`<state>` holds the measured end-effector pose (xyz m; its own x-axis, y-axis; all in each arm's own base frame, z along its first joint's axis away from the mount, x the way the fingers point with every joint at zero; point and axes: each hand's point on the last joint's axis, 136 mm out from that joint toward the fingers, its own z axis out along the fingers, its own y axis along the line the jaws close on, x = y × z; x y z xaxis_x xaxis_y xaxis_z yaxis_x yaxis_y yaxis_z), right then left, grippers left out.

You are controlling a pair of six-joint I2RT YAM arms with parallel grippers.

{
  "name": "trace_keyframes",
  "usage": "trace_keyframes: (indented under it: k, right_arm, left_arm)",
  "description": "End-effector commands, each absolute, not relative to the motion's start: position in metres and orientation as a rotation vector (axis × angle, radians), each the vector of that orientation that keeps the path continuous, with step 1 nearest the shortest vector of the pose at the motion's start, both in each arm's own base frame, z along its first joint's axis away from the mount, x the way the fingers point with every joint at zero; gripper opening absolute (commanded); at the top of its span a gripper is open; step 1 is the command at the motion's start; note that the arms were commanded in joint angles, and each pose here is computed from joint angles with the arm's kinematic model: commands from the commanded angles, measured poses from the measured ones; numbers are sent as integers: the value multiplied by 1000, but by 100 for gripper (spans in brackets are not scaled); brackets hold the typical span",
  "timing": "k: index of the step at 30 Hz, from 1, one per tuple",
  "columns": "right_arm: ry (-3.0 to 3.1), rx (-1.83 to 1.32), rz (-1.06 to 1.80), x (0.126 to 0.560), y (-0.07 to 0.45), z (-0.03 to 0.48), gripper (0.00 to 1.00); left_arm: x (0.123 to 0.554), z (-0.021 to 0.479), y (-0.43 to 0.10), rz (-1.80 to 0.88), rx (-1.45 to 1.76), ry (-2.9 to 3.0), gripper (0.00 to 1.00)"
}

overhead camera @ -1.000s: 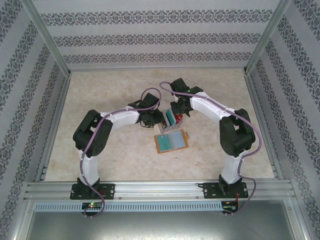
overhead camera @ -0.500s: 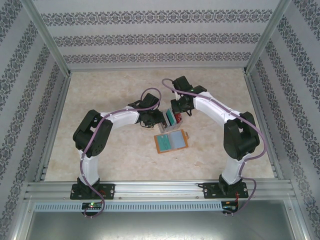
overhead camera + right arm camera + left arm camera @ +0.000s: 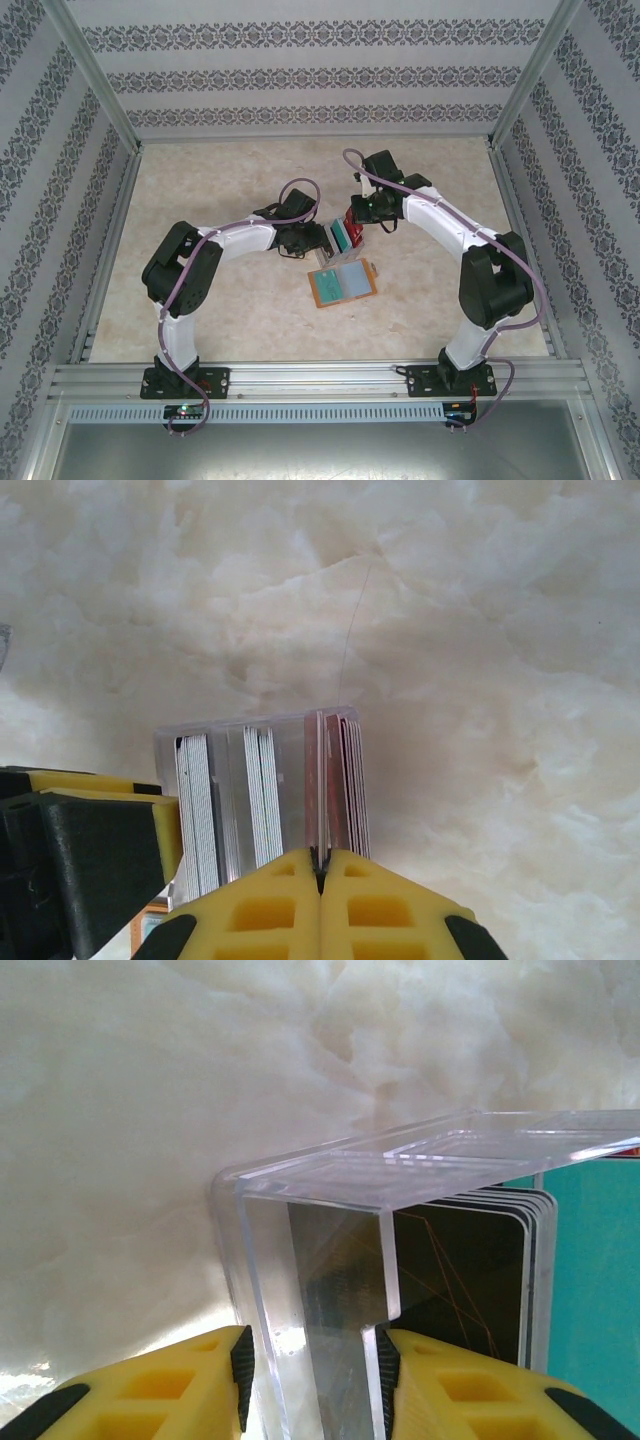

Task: Put the credit cards into the card holder
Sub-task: Pick up several credit cards from the storage box.

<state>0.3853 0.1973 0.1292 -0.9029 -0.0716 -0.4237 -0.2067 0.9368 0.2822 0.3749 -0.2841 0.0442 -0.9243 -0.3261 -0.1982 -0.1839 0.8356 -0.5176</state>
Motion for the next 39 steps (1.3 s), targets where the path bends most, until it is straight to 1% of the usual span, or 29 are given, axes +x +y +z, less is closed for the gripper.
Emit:
trace_keyframes:
  k: [1, 8, 11, 15, 19, 24, 27, 31, 33, 34, 35, 36, 39]
  right_arm:
    - [2633, -159, 574, 384, 203, 144, 1]
    - [2533, -85, 705, 378, 200, 180, 0]
    - [2466, -33, 837, 372, 203, 199, 0]
    - [2331, 27, 1035, 366, 209, 231, 0]
    - [2230, 46, 1197, 362, 216, 258, 0]
    - [2156, 22, 1359, 357, 229, 280, 0]
    - [2122, 17, 1422, 357, 234, 286, 0]
    - [2109, 0, 1471, 357, 239, 289, 0]
    - [2110, 0, 1485, 358, 240, 287, 0]
    - [2114, 0, 1497, 359, 242, 285, 0]
    - [2116, -2, 1510, 359, 243, 284, 0]
    - [2116, -3, 1522, 359, 244, 284, 0]
    - [2111, 10, 1534, 361, 244, 281, 0]
  left_arm:
    - [377, 68, -282, -785, -360, 2666, 45]
    - [380, 111, -271, -796, -339, 2559, 60]
    - [383, 144, -272, -917, -322, 2477, 66]
    - [391, 199, -276, -1263, -318, 2272, 75]
    - [398, 243, -282, -1530, -268, 2117, 77]
    - [400, 272, -298, -1678, -189, 2049, 78]
    - [400, 280, -300, -1704, -160, 2028, 78]
    - [396, 287, -305, -1749, -112, 2004, 77]
    - [394, 295, -307, -1791, -79, 1972, 73]
    - [393, 297, -309, -1808, -70, 1960, 69]
    - [393, 298, -309, -1815, -73, 1956, 61]
    - [394, 298, -308, -1815, -80, 1956, 55]
    - [393, 303, -309, -1831, -73, 1935, 43]
